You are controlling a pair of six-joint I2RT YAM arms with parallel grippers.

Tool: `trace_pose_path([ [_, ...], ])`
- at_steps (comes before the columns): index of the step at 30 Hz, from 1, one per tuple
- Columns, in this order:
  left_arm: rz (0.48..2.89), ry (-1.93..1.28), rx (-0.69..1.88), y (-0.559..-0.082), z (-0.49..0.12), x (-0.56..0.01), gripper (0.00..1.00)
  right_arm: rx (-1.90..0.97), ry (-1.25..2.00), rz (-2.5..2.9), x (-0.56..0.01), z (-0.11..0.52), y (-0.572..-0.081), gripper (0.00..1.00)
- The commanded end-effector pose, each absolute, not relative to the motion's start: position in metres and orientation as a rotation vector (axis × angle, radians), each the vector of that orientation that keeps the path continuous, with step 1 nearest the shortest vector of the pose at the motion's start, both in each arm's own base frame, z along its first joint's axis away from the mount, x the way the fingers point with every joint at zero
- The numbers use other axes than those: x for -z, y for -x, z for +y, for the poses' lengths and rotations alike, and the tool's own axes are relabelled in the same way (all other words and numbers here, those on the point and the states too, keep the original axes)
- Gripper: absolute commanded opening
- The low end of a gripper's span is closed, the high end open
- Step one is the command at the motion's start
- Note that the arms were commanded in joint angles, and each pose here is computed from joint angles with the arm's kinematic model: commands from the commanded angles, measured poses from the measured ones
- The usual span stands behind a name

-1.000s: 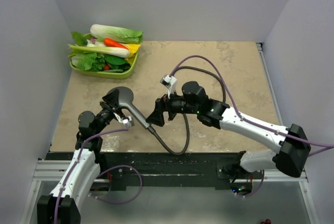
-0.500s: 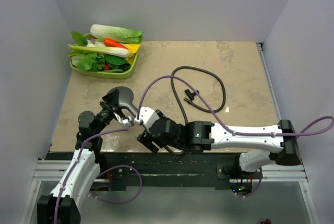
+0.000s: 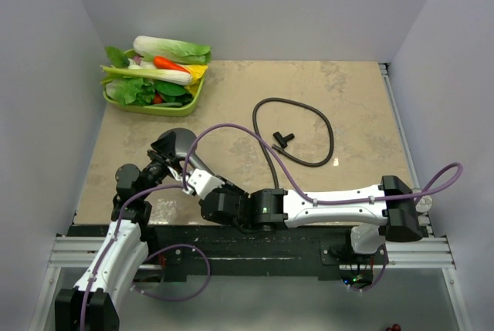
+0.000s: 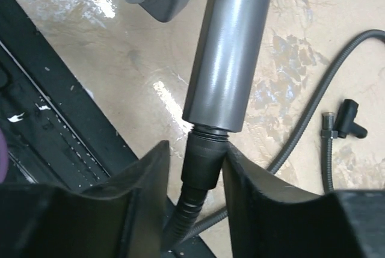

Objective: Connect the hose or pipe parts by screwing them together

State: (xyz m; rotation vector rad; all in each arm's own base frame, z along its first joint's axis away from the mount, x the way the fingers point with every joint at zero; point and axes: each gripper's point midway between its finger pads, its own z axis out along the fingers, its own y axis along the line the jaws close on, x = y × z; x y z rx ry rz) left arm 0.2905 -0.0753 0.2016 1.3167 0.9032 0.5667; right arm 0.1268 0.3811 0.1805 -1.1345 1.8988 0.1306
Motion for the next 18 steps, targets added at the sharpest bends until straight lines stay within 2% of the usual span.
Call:
trace_pose_path([
  [1, 0.776, -1.239, -0.613, -0.287, -0.08, -0.25, 0.0, -0.198, 1.02, 1.841, -0.217, 0.394, -0.134, 0.35],
  [3, 0.774, -1.24, -0.607, -0.286, -0.081, -0.248, 0.0, -0.211, 1.015, 1.84, -0.216, 0.396, -0.133, 0.29],
  [4, 0.775, -1.238, -0.608, -0.286, -0.08, -0.249, 0.0, -0.217, 1.014, 1.844, -0.214, 0.397, -0.132, 0.2],
  [6, 0.769, -1.236, -0.61, -0.286, -0.081, -0.251, 0.0, -0.241, 1.017, 1.849, -0.212, 0.398, -0.13, 0.11],
  [7, 0.767, -1.234, -0.613, -0.286, -0.08, -0.252, 0.0, -0.265, 1.011, 1.85, -0.214, 0.399, -0.129, 0.02],
  [18, 0.765, -1.228, -0.614, -0.287, -0.08, -0.258, 0.0, -0.854, 0.94, 1.937, -0.225, 0.408, -0.118, 0.0],
])
